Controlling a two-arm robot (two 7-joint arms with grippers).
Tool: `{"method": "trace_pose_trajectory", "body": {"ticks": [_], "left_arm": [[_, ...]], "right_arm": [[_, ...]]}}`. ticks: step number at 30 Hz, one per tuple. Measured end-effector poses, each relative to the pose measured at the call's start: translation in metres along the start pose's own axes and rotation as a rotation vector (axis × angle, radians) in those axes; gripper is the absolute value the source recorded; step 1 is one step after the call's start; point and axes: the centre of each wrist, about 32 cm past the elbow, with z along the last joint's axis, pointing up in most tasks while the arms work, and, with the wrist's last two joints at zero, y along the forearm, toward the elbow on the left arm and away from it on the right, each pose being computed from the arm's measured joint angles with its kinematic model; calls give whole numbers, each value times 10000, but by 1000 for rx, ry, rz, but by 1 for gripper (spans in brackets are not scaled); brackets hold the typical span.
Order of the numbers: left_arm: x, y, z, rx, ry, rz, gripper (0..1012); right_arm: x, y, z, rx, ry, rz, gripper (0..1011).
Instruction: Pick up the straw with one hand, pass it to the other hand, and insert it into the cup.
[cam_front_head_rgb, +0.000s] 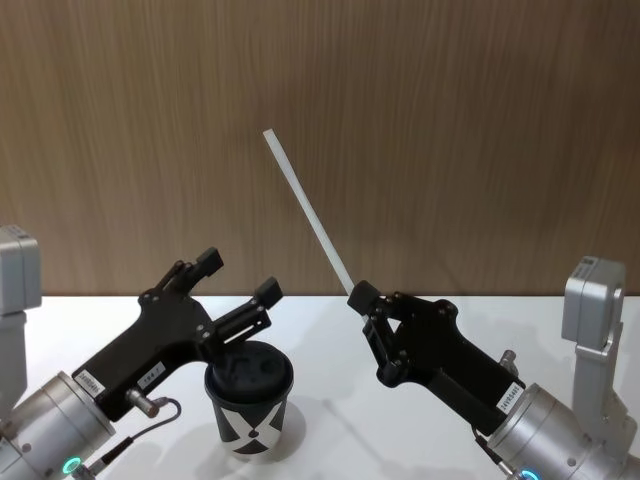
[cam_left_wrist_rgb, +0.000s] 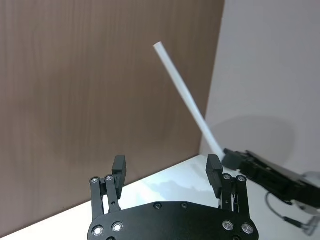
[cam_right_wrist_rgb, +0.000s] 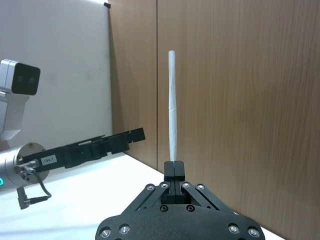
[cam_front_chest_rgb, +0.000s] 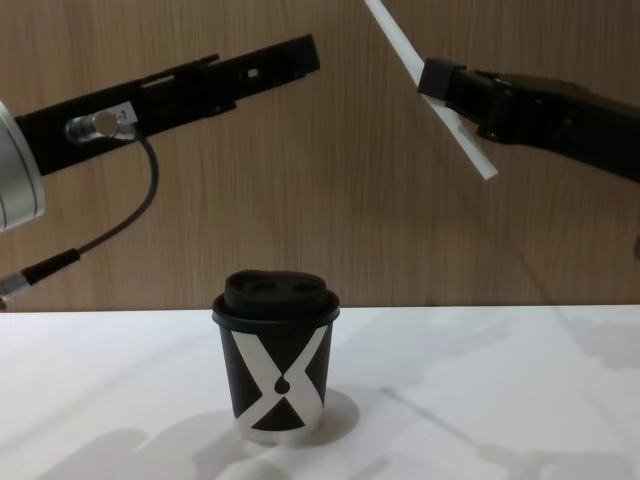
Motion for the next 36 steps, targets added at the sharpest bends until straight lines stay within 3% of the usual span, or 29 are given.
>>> {"method": "trace_pose_trajectory", "body": {"ticks": [14, 36], "left_arm": [[23, -68, -39, -41, 103, -125, 1003], [86, -303, -169, -80, 274, -173, 1003]], "right_arm": [[0, 0, 0, 0, 0, 0, 0], [0, 0, 0, 0, 0, 0, 0]]}}
